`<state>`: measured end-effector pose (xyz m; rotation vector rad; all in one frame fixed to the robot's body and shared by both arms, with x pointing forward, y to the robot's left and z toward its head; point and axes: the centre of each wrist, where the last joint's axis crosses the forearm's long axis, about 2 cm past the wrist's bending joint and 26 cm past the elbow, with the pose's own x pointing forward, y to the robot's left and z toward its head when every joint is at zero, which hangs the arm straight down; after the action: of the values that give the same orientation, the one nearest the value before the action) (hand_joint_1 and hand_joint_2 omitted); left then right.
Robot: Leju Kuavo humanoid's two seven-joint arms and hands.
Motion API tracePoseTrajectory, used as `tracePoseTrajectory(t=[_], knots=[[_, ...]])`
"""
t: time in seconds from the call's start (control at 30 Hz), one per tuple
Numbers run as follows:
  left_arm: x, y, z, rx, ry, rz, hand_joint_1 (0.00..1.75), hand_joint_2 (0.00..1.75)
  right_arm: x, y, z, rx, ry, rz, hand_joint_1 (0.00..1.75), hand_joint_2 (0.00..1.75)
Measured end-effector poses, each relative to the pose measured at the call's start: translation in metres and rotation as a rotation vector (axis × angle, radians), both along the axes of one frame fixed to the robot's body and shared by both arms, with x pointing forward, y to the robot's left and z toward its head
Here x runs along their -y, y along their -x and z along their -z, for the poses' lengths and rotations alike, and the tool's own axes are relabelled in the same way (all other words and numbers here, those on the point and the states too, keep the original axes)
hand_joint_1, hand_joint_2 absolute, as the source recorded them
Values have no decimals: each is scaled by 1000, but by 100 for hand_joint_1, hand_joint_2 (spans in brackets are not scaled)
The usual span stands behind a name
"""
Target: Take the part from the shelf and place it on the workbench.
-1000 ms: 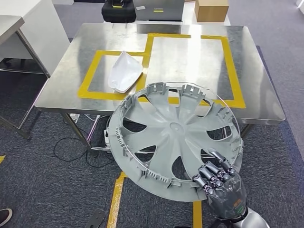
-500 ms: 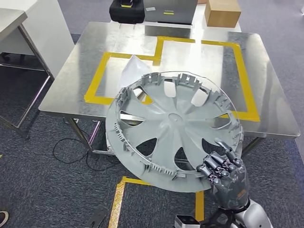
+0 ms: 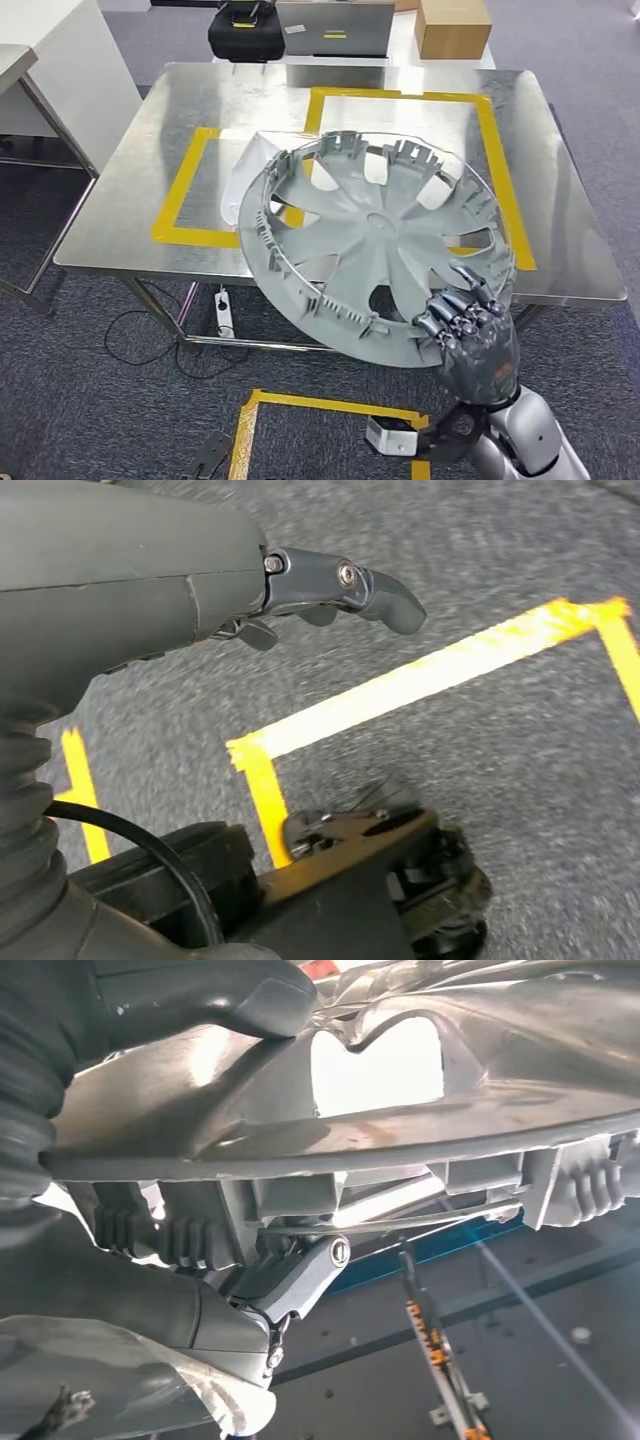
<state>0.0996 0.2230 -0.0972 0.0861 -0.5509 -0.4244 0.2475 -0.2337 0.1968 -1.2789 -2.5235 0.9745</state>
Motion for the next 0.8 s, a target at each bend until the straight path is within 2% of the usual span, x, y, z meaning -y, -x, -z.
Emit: tracePoseTrajectory(t=[0.23,0.47,0.57,0.8], knots=[[-2,-17,-4,47,-18,125,0,175,4,-80,-30,38,47,143,175,175],[1,-28,-7,83,-6,233,0,175,30,-153,-41,-47,118,328,175,175],[1,-30,-7,87,-2,262,0,175,45,-173,-41,-93,140,409,175,175],[-2,-30,-7,99,0,272,0,175,65,-196,-33,-209,196,525,175,175]])
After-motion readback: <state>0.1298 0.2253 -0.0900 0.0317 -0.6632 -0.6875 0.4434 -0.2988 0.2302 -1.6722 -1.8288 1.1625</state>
